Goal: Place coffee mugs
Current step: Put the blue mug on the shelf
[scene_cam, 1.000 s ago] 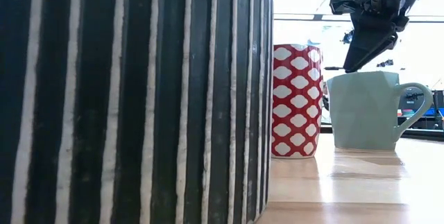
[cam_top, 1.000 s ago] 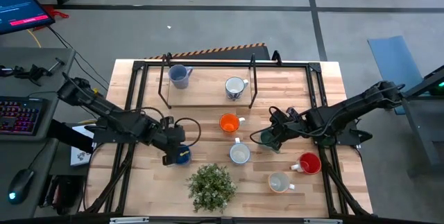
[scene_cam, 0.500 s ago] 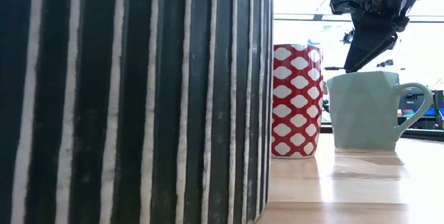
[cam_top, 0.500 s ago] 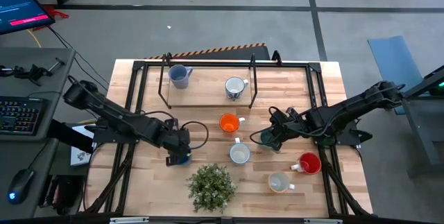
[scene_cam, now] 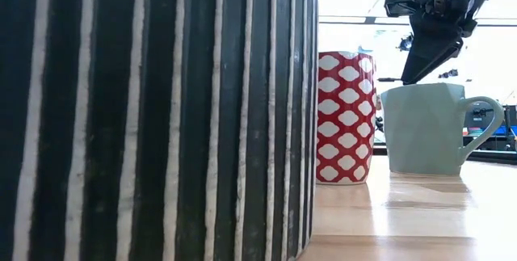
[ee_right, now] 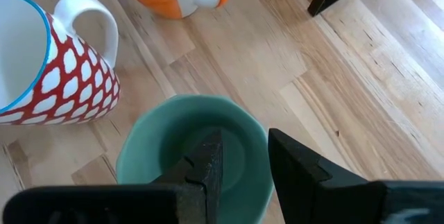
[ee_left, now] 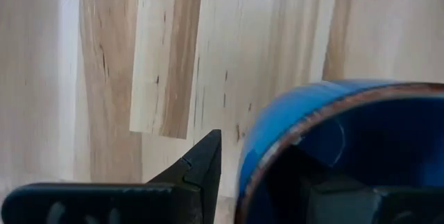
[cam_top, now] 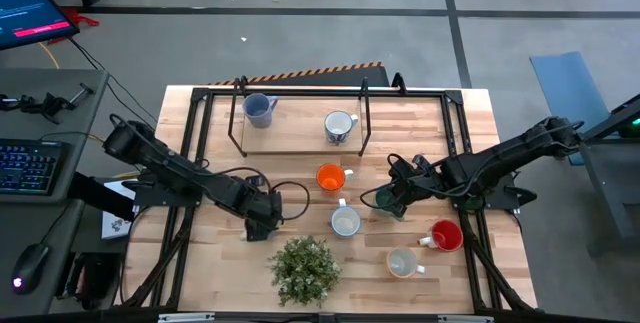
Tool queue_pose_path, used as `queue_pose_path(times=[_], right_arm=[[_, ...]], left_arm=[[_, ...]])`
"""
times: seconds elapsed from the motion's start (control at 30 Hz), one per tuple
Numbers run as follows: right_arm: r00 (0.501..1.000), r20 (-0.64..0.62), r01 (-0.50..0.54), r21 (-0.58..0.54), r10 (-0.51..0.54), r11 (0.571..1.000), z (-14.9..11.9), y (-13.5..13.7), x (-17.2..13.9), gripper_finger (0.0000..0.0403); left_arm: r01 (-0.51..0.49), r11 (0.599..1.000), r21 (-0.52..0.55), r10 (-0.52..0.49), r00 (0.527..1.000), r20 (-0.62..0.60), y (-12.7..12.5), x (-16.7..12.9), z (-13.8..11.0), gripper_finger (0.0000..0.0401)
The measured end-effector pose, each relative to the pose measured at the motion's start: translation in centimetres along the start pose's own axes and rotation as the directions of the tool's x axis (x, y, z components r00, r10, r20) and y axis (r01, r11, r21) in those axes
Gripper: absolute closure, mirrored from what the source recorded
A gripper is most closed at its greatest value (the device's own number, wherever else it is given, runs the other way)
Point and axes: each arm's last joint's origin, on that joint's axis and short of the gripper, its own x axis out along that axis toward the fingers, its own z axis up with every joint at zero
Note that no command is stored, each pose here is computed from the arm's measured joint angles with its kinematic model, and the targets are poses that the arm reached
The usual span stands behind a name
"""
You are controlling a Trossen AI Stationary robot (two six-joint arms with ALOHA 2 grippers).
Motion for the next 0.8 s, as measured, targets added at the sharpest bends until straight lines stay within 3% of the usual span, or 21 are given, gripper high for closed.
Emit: queue_pose_path(times=[0.13,0.27,0.47,0.63,0.8], right_arm=[[1.0,-0.001,0.001,-0.001,-0.001,1.0,0.0,0.0,0.0,0.0307],[1.0,-0.003,0.003,-0.002,-0.003,1.0,0.0,0.0,0.0,0.0307],[1.0,-0.014,0.015,-0.016,-0.015,1.0,-0.1,-0.2,0.0,0.0307],[1.0,-0.014,0.026,-0.038,-0.027,0.999,-0.2,-0.2,0.0,0.0307],[0.999,-0.008,0.034,-0.039,-0.035,0.999,-0.2,-0.3,0.0,0.0307]], left_arm=[[-0.001,1.0,0.01,0.001,1.0,-0.022,0.4,0.4,0.2,0.0322],[0.007,1.0,-0.016,-0.008,1.0,-0.023,1.0,0.3,0.4,0.0383],[-0.005,0.999,-0.04,0.006,1.0,0.009,2.0,-0.8,1.6,0.0395],[0.021,1.0,-0.009,-0.02,0.999,0.042,3.3,-3.7,3.3,0.0397],[-0.029,0.999,0.023,0.028,0.999,0.036,6.4,-7.4,4.8,0.0398]])
